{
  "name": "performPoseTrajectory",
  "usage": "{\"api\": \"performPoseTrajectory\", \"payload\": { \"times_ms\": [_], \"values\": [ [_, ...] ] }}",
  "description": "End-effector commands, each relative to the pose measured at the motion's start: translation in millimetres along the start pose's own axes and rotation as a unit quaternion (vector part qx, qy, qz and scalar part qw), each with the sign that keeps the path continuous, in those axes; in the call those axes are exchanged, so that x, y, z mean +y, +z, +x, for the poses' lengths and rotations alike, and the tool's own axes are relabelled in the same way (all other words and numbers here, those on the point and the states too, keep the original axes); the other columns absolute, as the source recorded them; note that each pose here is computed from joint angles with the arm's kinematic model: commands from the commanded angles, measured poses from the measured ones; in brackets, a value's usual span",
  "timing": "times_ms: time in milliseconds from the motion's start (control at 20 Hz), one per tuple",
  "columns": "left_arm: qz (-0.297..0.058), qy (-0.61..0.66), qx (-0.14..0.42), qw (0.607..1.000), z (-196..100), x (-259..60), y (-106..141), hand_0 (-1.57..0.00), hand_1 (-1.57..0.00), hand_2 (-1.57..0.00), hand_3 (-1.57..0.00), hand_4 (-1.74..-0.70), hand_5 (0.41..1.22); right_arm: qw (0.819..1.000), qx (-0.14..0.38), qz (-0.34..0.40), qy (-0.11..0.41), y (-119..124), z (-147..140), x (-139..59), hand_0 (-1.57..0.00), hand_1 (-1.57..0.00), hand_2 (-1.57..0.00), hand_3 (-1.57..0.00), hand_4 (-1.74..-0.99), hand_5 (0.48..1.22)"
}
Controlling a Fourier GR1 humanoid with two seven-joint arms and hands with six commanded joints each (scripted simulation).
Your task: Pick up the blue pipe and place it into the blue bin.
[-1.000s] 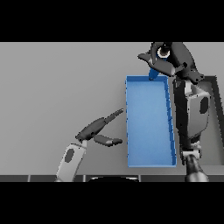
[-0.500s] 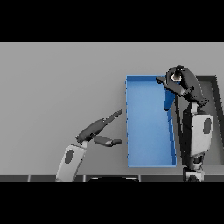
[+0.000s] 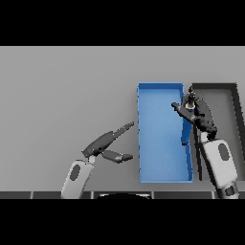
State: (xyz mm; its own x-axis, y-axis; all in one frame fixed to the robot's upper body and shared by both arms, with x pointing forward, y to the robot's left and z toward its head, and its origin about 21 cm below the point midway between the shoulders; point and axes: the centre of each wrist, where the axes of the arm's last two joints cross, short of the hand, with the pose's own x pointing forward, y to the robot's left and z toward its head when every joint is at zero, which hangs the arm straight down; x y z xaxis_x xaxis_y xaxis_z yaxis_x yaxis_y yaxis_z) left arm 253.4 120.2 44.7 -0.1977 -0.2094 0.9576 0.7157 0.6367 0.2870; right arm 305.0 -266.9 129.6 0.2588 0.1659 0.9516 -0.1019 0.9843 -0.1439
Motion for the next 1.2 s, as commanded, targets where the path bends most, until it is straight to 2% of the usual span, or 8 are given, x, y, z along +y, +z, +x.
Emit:
{"api": "performPoseTrajectory", "payload": {
  "times_ms": [0, 50, 100, 200, 300, 450, 650, 1150],
  "values": [
    [0.0, -0.004, 0.0, 1.0, 1.2, 0.2, -0.6, 0.0, 0.0, 0.0, 0.0, -0.88, 0.421, 1.0, 0.006, -0.007, 0.001, 1.2, -2.1, 3.3, -1.57, -1.57, -1.57, -0.91, -1.741, 1.221],
    [0.001, -0.001, 0.0, 1.0, 0.6, 0.9, 1.1, 0.0, 0.0, 0.0, 0.0, -0.88, 0.421, 1.0, 0.024, -0.02, 0.003, -0.1, -5.7, 1.8, -1.57, -1.55, -1.57, -0.85, -1.741, 1.221],
    [0.001, -0.001, 0.002, 1.0, -0.3, 0.8, 1.5, 0.0, 0.0, 0.0, 0.0, -0.88, 0.421, 0.998, 0.045, -0.03, 0.008, -5.8, -9.0, 0.7, -1.46, -1.34, -1.34, -0.79, -1.678, 1.221],
    [0.002, -0.001, 0.004, 1.0, 0.9, 1.2, 1.2, 0.0, 0.0, 0.0, 0.0, -0.88, 0.422, 0.996, 0.081, -0.038, 0.025, -10.6, -10.5, 0.0, -0.94, -0.85, -0.86, -0.5, -1.503, 1.221],
    [-0.001, 0.0, 0.005, 1.0, 1.1, 1.9, 2.1, 0.0, 0.0, 0.0, 0.0, -0.88, 0.427, 0.994, 0.089, -0.014, 0.063, -10.1, -10.2, 4.7, -0.6, -0.55, -0.55, -0.32, -1.337, 1.221],
    [0.004, 0.003, 0.005, 1.0, 2.1, 1.7, 2.6, 0.0, 0.0, 0.0, 0.0, -0.88, 0.429, 0.986, 0.092, 0.034, 0.138, -8.4, -6.4, 11.7, -0.31, -0.28, -0.28, -0.16, -1.175, 1.084],
    [0.004, 0.004, 0.007, 1.0, 2.1, -0.2, 1.2, 0.0, 0.0, 0.0, 0.0, -0.89, 0.426, 0.971, 0.155, 0.044, 0.176, -12.0, -21.6, 5.6, -0.12, -0.11, -0.11, -0.07, -1.078, 0.898],
    [0.006, 0.001, 0.002, 1.0, -0.4, -3.8, 6.1, 0.0, 0.0, 0.0, 0.0, -0.89, 0.431, 0.951, 0.203, 0.056, 0.226, -12.6, -26.3, 10.3, -0.01, -0.01, -0.01, -0.01, -1.022, 0.672]
  ]
}}
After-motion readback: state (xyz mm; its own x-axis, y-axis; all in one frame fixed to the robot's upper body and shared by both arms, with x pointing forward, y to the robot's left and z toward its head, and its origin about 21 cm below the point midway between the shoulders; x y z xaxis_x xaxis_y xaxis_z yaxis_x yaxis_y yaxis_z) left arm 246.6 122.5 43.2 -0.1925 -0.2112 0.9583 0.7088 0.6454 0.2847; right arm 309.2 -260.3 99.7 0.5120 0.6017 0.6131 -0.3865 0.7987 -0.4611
